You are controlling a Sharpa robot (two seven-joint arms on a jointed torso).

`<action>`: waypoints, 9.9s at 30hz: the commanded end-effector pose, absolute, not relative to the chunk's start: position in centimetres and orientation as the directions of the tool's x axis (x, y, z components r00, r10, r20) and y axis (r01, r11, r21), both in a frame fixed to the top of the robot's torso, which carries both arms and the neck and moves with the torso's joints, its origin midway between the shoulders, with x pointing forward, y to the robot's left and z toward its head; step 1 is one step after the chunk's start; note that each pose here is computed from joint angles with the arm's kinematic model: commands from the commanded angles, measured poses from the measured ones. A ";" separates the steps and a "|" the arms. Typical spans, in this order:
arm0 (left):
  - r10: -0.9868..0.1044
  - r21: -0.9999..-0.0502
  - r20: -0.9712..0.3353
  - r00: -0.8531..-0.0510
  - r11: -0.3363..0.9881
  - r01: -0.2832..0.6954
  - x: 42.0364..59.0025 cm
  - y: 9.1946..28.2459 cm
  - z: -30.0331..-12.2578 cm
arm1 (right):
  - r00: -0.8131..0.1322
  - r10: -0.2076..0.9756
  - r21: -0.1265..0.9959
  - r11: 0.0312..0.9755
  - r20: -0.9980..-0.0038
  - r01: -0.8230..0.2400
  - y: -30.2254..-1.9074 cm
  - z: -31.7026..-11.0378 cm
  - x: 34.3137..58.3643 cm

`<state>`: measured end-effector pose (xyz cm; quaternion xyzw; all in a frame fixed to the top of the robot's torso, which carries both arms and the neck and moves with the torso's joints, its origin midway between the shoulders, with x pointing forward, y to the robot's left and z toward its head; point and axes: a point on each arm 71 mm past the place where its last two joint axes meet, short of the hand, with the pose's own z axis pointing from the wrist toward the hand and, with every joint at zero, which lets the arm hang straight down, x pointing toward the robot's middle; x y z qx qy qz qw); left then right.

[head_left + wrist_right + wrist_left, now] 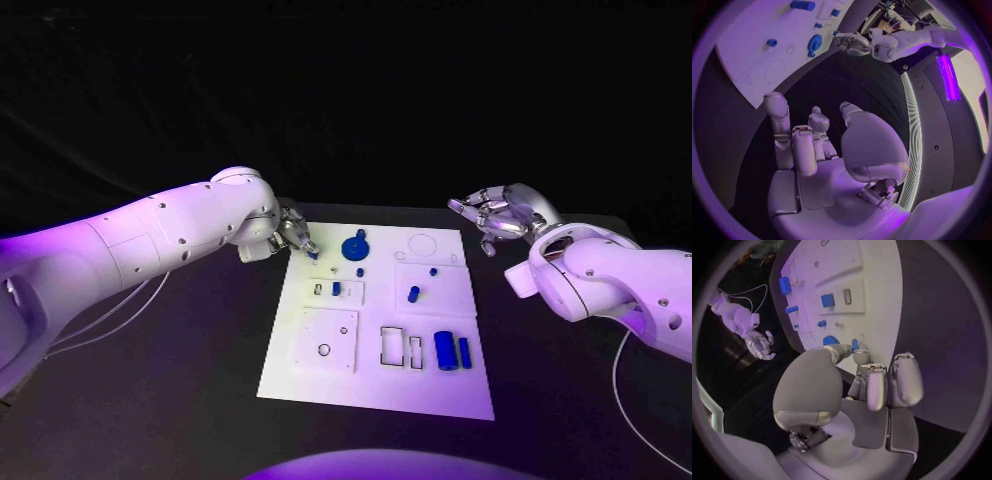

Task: Assemble the parts on the task board

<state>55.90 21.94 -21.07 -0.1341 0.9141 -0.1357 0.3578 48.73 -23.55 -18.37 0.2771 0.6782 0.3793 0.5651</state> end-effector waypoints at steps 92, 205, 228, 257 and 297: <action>-0.182 -0.280 -0.646 -0.741 0.960 0.008 50.0 19.7 -23.2 | -0.217 0.802 0.826 0.561 -0.557 -0.046 -23.9 -18.8 48.5; -0.163 -0.245 -0.613 -0.773 0.970 -0.010 50.4 19.6 -24.0 | -0.209 0.803 0.826 0.562 -0.558 -0.045 -24.2 -18.9 48.5; -0.185 -0.254 -0.629 -0.755 0.967 -0.025 50.5 20.0 -23.7 | -0.206 0.803 0.826 0.562 -0.558 -0.046 -24.3 -18.9 48.5; -0.536 -0.651 -0.652 -0.537 0.758 0.033 51.7 19.4 -20.6 | -0.206 0.803 0.825 0.563 -0.559 -0.044 -24.3 -18.9 48.5; -0.021 -0.250 -0.927 -0.373 0.777 0.578 51.6 12.9 -22.6 | -0.217 0.803 0.828 0.560 -0.554 -0.043 -24.1 -19.1 48.5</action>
